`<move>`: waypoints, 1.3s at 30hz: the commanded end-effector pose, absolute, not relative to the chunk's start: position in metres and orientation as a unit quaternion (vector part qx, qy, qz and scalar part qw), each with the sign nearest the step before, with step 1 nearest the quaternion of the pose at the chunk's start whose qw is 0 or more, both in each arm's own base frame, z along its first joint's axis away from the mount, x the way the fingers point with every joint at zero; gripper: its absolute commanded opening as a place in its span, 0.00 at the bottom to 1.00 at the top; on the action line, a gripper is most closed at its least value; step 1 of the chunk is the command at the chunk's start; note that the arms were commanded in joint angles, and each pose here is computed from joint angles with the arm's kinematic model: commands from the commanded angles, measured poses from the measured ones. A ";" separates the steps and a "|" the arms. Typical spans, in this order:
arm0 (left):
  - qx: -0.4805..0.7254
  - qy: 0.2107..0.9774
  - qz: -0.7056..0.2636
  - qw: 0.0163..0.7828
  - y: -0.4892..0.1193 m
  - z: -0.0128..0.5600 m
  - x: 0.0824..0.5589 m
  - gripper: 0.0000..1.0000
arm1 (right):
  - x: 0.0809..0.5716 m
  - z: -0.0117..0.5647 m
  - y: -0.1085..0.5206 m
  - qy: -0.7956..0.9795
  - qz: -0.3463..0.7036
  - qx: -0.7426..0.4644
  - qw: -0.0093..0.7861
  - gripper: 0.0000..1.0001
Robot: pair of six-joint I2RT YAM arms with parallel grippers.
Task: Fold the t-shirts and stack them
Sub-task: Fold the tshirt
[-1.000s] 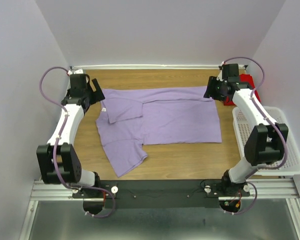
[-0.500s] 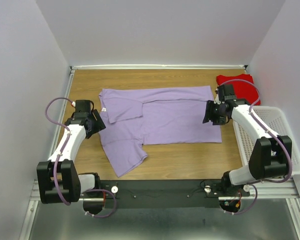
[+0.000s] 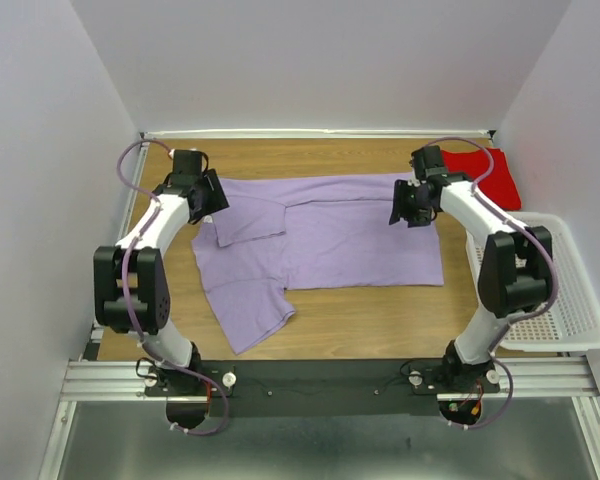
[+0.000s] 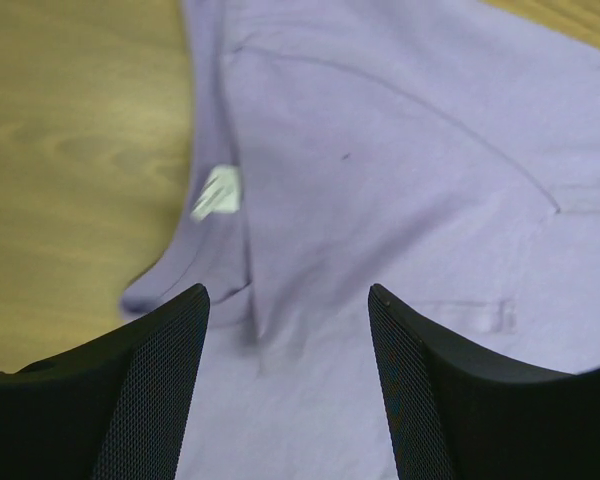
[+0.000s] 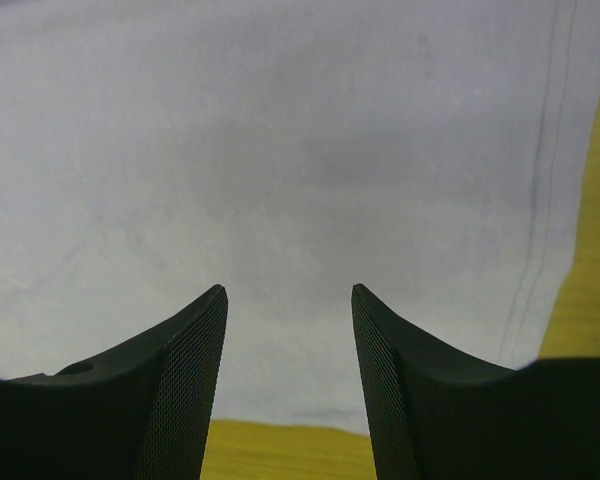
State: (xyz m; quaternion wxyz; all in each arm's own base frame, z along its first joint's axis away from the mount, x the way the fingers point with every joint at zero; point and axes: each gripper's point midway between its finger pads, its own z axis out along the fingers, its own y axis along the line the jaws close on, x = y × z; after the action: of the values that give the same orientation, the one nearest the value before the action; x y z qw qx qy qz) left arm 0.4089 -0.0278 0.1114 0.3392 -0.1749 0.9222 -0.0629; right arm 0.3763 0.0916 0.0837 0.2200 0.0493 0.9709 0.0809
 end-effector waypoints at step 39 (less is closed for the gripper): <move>-0.144 0.915 -0.036 0.375 -0.050 0.125 0.530 0.78 | 0.466 0.057 0.070 0.964 -0.029 0.048 0.258 0.62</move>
State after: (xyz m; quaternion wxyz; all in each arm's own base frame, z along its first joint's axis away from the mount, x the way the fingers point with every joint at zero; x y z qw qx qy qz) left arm 0.5486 -0.0658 0.0551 0.3248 -0.1265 0.9356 -0.0557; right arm 0.4908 0.0787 0.0273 0.2526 0.0480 0.9662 -0.0192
